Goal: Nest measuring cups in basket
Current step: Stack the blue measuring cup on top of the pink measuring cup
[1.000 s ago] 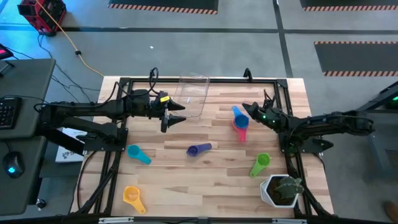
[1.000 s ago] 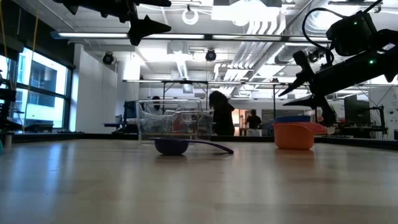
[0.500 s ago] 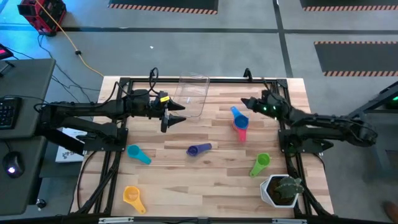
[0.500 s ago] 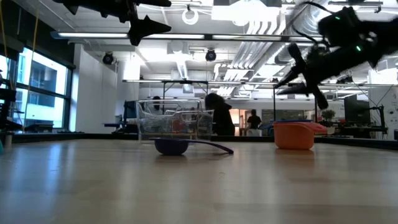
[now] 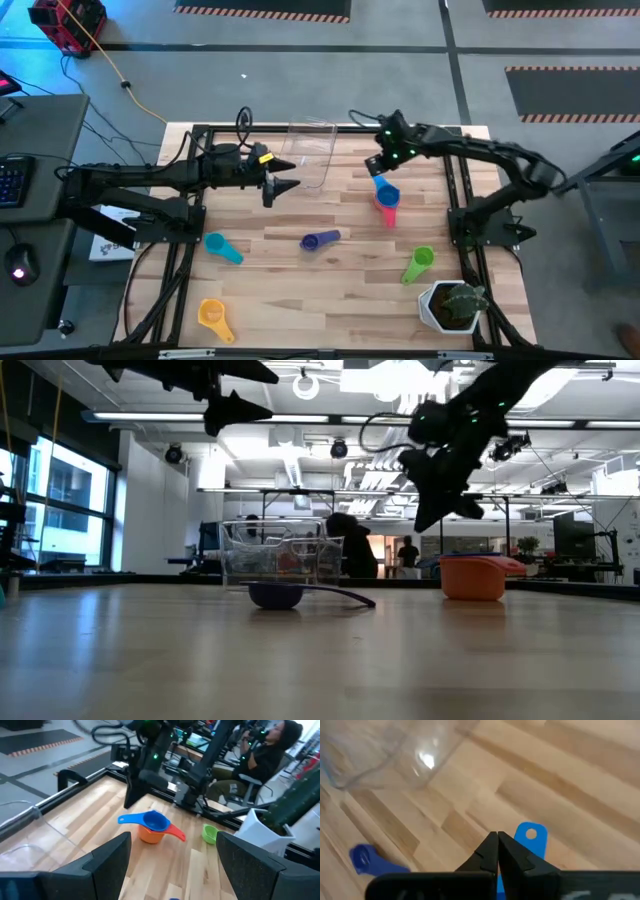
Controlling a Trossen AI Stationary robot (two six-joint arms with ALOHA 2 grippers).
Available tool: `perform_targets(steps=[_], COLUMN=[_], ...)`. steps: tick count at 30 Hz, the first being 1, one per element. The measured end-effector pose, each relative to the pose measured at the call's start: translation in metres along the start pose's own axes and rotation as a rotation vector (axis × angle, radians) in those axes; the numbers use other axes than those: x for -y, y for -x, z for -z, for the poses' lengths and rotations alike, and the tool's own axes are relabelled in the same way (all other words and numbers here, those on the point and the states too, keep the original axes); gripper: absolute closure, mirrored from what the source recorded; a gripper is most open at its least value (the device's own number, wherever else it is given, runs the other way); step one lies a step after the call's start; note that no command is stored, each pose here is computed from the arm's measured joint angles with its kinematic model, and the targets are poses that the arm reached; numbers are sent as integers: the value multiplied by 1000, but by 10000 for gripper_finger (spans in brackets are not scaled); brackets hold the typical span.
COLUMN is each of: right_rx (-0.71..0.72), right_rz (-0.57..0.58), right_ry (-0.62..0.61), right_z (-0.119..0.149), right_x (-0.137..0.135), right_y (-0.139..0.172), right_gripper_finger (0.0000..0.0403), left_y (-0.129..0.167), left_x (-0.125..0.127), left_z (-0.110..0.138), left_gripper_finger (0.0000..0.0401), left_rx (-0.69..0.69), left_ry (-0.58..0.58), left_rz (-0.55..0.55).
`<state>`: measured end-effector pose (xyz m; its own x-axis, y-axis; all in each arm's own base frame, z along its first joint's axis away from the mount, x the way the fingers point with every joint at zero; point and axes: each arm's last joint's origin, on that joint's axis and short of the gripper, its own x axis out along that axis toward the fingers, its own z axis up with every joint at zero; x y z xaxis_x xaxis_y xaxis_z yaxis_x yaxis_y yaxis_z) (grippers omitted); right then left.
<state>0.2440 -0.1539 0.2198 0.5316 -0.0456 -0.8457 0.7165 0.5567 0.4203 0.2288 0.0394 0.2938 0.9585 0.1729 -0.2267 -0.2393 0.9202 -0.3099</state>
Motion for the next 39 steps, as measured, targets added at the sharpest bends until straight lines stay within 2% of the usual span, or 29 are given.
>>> perform_targets(steps=[4,9,13,18,24,30,32,35,39], right_rx=[-95,-168,-235,-278,-322,-365,-374,-373,-365], right_rz=[16,110,217,221,332,386,391,388,379], right_ry=[13,5,-6,-5,41,83,95,101,102], right_z=[-10,-21,-24,-25,-20,-17,-17,-19,-21], right_x=[-15,-26,-25,-20,-14,-9,-7,-5,-3], right_y=[-22,-42,-50,-59,-59,-54,-53,-53,-49], right_gripper_finger=[402,402,403,403,403,403,403,403,403], left_y=[-1,-1,-1,-1,-1,-1,-1,-16,-54], left_x=[-1,-2,-2,-2,-3,-4,-4,-2,0], left_z=[0,0,0,0,0,-1,-1,4,37], left_gripper_finger=[117,117,117,117,117,117,117,117,122], left_rx=[11,16,15,15,31,42,54,45,-121], left_ry=[-4,-9,-14,-15,-15,-14,30,161,163], left_rz=[-41,-66,-66,-67,-110,-139,-135,-97,-49])
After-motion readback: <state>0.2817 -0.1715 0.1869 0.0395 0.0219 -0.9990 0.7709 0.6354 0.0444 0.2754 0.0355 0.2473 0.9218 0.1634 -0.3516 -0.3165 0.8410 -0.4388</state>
